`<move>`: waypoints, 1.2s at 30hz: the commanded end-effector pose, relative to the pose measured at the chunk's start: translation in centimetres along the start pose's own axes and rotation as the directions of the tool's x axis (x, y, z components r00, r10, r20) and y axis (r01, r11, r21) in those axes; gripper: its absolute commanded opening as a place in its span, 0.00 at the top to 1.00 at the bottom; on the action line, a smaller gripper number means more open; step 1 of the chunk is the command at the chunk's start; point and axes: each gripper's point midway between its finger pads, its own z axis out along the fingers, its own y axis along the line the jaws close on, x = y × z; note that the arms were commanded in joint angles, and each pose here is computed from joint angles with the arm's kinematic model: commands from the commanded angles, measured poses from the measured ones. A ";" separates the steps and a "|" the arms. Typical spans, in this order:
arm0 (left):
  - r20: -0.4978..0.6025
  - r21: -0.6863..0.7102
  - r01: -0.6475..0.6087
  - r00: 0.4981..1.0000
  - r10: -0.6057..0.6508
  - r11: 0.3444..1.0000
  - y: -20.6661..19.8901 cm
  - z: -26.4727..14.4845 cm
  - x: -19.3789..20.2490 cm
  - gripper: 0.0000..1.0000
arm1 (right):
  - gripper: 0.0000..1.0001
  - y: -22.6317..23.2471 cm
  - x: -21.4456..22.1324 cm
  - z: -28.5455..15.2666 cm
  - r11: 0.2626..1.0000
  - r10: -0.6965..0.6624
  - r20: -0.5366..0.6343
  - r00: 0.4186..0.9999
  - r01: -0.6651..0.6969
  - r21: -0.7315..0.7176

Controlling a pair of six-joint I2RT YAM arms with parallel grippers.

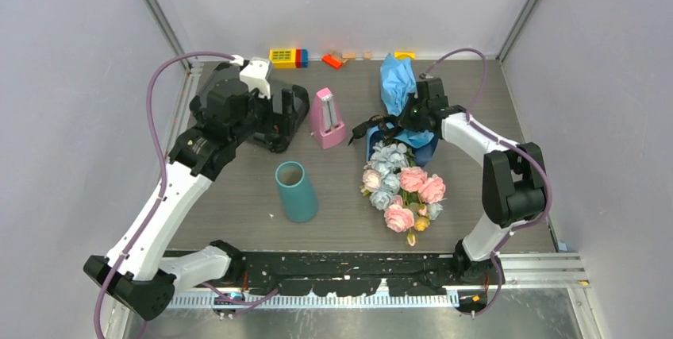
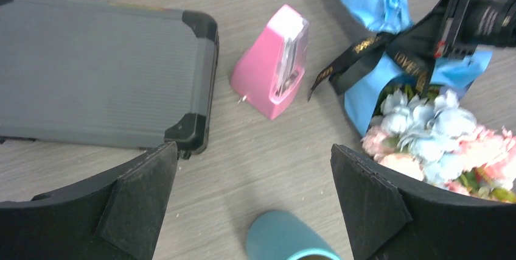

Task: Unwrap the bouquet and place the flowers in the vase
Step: Place the fake flower at the center of the board.

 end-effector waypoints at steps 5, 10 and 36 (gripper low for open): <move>-0.018 -0.029 -0.071 0.997 0.070 0.997 1.2 -0.9 1.0 0.00 | 1.00 0.8 -2.0 -1.1 0.964 0.186 -0.110 0.976 -0.203 -0.169; -0.061 -0.048 -0.087 0.995 0.084 0.995 1.7 0.1 2.7 0.00 | 1.00 1.9 -4.9 -3.9 0.937 0.224 -0.098 0.970 -0.242 -0.253; -0.115 -0.020 -0.063 0.992 0.060 0.998 1.2 1.1 4.8 0.00 | 1.00 0.5 -3.3 -6.8 0.974 0.130 -0.130 0.983 -0.151 -0.167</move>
